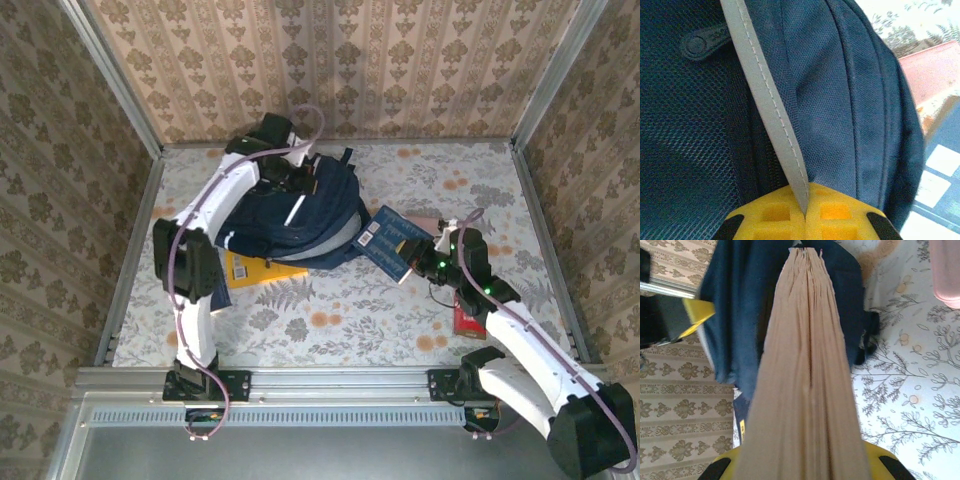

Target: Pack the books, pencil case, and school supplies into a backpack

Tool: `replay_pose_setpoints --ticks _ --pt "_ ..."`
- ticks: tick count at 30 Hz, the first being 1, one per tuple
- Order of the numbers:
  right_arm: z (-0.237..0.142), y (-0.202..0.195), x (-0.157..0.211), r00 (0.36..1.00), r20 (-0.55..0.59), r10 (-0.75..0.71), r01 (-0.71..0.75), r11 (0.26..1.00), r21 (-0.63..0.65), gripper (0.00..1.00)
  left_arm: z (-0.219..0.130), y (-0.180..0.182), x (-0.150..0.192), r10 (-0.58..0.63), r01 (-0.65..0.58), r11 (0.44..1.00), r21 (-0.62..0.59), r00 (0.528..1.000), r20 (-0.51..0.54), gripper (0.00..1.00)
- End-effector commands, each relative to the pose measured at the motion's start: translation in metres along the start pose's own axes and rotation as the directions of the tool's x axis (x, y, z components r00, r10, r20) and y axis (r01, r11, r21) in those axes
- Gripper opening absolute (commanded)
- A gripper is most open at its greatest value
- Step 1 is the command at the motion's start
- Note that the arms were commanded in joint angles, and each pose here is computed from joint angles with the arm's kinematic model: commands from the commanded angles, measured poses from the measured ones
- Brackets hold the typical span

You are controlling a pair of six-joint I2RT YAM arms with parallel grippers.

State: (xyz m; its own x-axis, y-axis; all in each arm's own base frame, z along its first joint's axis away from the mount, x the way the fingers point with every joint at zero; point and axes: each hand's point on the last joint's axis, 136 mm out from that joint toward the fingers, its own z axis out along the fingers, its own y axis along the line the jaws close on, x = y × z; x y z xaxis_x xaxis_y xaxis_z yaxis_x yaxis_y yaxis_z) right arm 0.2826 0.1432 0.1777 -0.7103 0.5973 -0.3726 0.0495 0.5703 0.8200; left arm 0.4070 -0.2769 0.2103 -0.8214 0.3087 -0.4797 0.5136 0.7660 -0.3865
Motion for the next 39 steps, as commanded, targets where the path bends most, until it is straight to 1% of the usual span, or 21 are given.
replay_pose_setpoints --ticks 1,4,7,9,13,15,17,18,22,25,28,32,39 --pt "0.001 0.035 -0.016 0.998 0.016 -0.054 0.056 0.993 -0.100 0.00 -0.064 -0.044 -0.011 0.103 -0.110 0.992 0.060 0.989 0.110 0.00" --pt "0.007 0.045 -0.021 0.999 0.007 -0.049 0.050 0.990 -0.133 0.00 -0.078 -0.055 -0.007 0.127 -0.138 0.987 0.078 0.982 0.138 0.00" --pt "0.017 0.058 -0.025 1.000 -0.017 -0.007 0.004 0.982 -0.189 0.00 -0.081 -0.068 -0.003 0.146 -0.163 0.980 0.112 0.978 0.150 0.00" --pt "0.023 0.065 -0.027 0.999 -0.030 0.037 -0.042 0.975 -0.220 0.00 -0.074 -0.077 0.002 0.152 -0.170 0.976 0.139 0.980 0.130 0.00" --pt "0.036 0.086 -0.028 0.987 -0.079 0.137 -0.154 0.943 -0.294 0.00 -0.043 -0.093 0.022 0.174 -0.178 0.968 0.178 0.984 0.035 0.00" --pt "0.039 0.096 -0.028 0.979 -0.108 0.175 -0.202 0.923 -0.327 0.00 -0.031 -0.094 0.031 0.190 -0.187 0.972 0.140 0.982 -0.006 0.16" --pt "0.038 0.103 -0.029 0.970 -0.124 0.211 -0.243 0.900 -0.362 0.00 -0.027 -0.094 0.038 0.223 -0.220 0.972 0.082 0.974 -0.031 0.32" --pt "0.036 0.105 -0.030 0.967 -0.124 0.222 -0.253 0.892 -0.374 0.00 -0.028 -0.095 0.039 0.235 -0.233 0.971 0.060 0.971 -0.035 0.37" --pt "0.027 0.113 -0.034 0.968 -0.107 0.226 -0.250 0.880 -0.404 0.00 -0.045 -0.106 0.038 0.278 -0.278 0.961 0.003 0.960 -0.010 0.50" --pt "0.023 0.117 -0.035 0.970 -0.099 0.222 -0.243 0.876 -0.417 0.00 -0.050 -0.121 0.040 0.315 -0.315 0.949 0.000 0.949 0.007 0.59" --pt "0.023 0.119 -0.033 0.970 -0.105 0.219 -0.243 0.874 -0.420 0.00 -0.042 -0.129 0.046 0.333 -0.333 0.943 0.009 0.943 -0.026 0.62" --pt "0.027 0.118 -0.029 0.969 -0.115 0.219 -0.247 0.875 -0.416 0.00 -0.023 -0.127 0.053 0.350 -0.352 0.936 -0.019 0.933 -0.080 0.63" --pt "0.029 0.123 -0.026 0.970 -0.125 0.209 -0.243 0.874 -0.422 0.00 -0.004 -0.140 0.054 0.374 -0.378 0.926 -0.019 0.922 -0.103 0.64"
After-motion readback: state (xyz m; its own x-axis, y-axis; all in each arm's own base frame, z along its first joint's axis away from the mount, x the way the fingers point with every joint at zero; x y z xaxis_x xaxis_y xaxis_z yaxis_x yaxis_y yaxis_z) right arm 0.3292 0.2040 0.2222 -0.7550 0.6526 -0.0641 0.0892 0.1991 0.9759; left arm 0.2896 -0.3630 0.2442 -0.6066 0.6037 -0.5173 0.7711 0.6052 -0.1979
